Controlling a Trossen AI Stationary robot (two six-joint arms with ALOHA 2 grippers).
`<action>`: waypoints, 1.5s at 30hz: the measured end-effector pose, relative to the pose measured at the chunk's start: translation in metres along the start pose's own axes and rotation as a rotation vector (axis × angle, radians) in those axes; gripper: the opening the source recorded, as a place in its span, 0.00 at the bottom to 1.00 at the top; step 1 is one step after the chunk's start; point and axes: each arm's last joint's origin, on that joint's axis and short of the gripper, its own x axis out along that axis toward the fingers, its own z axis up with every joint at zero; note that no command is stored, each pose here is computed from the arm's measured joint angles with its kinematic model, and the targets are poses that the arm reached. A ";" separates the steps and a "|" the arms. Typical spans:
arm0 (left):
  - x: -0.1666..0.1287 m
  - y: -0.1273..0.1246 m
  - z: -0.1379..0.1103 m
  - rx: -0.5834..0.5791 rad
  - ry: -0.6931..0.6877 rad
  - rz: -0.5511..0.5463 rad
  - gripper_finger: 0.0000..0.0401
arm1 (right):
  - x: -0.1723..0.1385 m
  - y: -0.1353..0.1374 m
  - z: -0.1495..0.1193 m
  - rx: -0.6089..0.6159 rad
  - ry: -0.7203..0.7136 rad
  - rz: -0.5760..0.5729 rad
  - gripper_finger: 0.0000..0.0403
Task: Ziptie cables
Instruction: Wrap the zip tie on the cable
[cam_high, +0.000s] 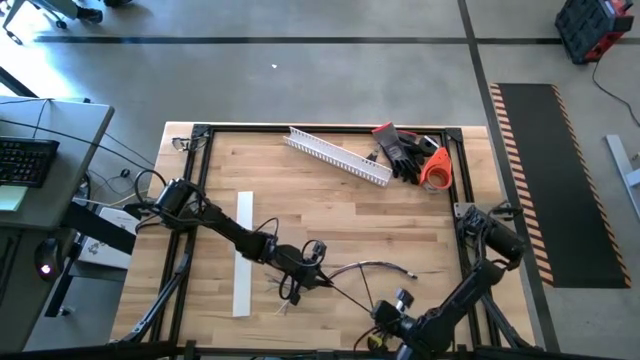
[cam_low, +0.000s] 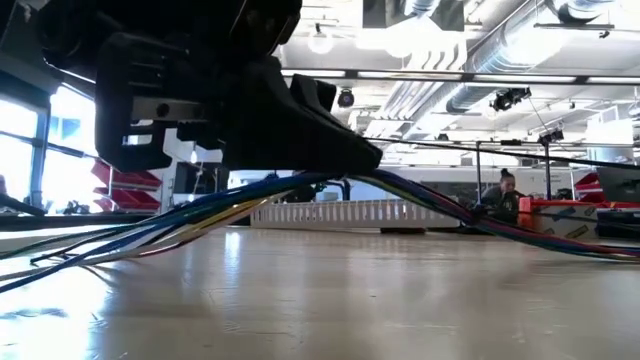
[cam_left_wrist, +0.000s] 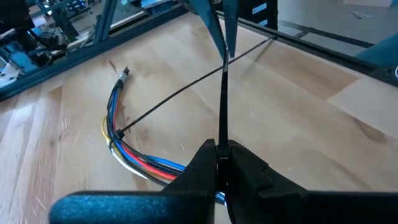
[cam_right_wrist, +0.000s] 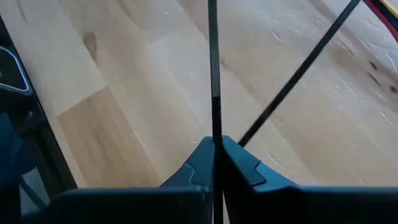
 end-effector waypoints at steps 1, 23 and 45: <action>0.000 0.000 0.000 0.000 0.001 0.000 0.00 | 0.000 0.000 0.001 -0.012 0.003 -0.003 0.00; 0.000 0.000 -0.004 -0.028 0.029 0.003 0.00 | 0.034 0.006 0.081 -0.360 -0.194 -0.084 0.46; 0.000 0.000 -0.004 -0.052 0.026 0.001 0.00 | 0.060 0.002 0.104 -0.478 -0.256 -0.088 0.15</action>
